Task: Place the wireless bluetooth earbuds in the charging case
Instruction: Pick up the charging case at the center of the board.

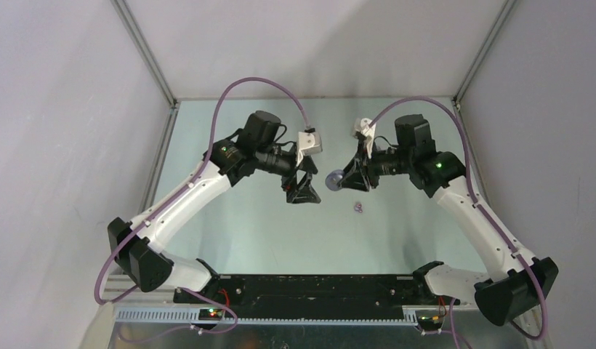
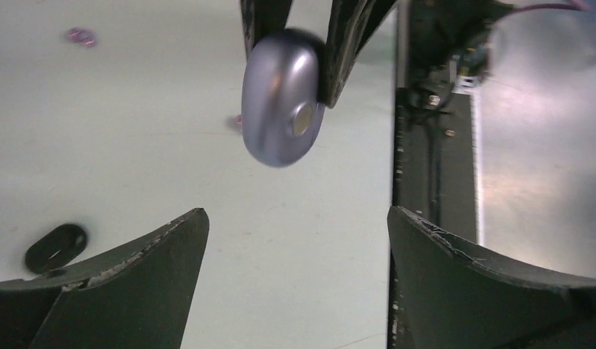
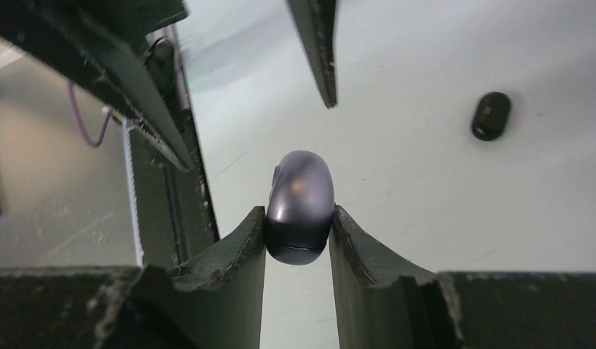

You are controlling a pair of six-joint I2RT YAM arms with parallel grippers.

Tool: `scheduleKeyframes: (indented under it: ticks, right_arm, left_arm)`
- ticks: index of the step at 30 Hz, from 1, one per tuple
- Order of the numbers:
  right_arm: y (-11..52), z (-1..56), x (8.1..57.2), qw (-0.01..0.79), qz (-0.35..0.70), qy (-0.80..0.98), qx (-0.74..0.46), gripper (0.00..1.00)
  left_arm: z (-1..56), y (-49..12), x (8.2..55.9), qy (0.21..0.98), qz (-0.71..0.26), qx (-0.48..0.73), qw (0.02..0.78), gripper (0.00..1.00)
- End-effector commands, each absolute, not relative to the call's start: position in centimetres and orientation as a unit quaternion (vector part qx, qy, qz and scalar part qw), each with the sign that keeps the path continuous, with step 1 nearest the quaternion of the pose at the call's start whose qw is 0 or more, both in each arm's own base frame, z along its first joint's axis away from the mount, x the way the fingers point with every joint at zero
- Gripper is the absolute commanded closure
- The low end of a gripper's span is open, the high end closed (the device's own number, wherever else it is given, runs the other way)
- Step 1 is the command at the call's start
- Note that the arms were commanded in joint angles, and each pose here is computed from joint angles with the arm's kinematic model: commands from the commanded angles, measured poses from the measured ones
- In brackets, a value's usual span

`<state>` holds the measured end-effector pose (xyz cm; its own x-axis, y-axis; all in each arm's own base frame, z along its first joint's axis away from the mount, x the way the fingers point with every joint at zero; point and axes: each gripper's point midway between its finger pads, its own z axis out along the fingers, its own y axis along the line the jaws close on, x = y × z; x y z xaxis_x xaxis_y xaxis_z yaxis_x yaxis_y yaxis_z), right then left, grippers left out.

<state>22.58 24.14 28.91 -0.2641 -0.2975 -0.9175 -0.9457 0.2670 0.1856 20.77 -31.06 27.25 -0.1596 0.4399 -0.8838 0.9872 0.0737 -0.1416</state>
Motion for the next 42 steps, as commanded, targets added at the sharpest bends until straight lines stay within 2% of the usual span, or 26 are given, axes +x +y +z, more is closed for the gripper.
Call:
scheduleKeyframes:
  ticks: [1,8,15,19,27,31,35,38,42]
  right_arm:
    - [24.9,29.7,18.8,0.384,0.425,0.624,-0.532,0.88]
    - [25.7,29.0,17.9,0.37,0.424,0.619,-0.548,0.88]
    - [24.8,29.2,17.7,0.39,0.413,0.616,-0.545,0.88]
    - [24.1,29.5,17.9,0.402,0.409,0.618,-0.537,0.88]
    - [21.9,32.0,19.2,0.45,0.408,0.62,-0.496,0.88]
    - [21.7,33.5,19.5,0.476,0.395,0.613,-0.491,0.88]
    - [22.1,35.0,20.0,0.491,0.385,0.604,-0.495,0.87]
    - [22.4,35.5,20.2,0.497,0.383,0.601,-0.496,0.87]
    - [22.8,33.8,19.8,0.476,0.387,0.609,-0.503,0.86]
  left_arm:
    - [28.8,-32.0,17.1,0.589,-0.454,0.591,0.312,0.01]
    - [27.9,-32.5,16.0,0.582,-0.459,0.604,0.292,0.01]
    - [27.3,-32.8,16.3,0.589,-0.446,0.605,0.297,0.02]
    - [27.7,-32.9,17.1,0.597,-0.411,0.607,0.326,0.01]
    - [32.5,-30.2,21.2,0.63,-0.293,0.56,0.452,0.01]
    - [32.0,-28.7,22.0,0.643,-0.248,0.564,0.456,0.01]
    - [30.6,-29.7,20.6,0.624,-0.287,0.581,0.436,0.01]
    - [30.8,-31.3,20.4,0.611,-0.313,0.567,0.455,0.01]
    - [30.0,-31.2,20.8,0.614,-0.295,0.572,0.457,0.01]
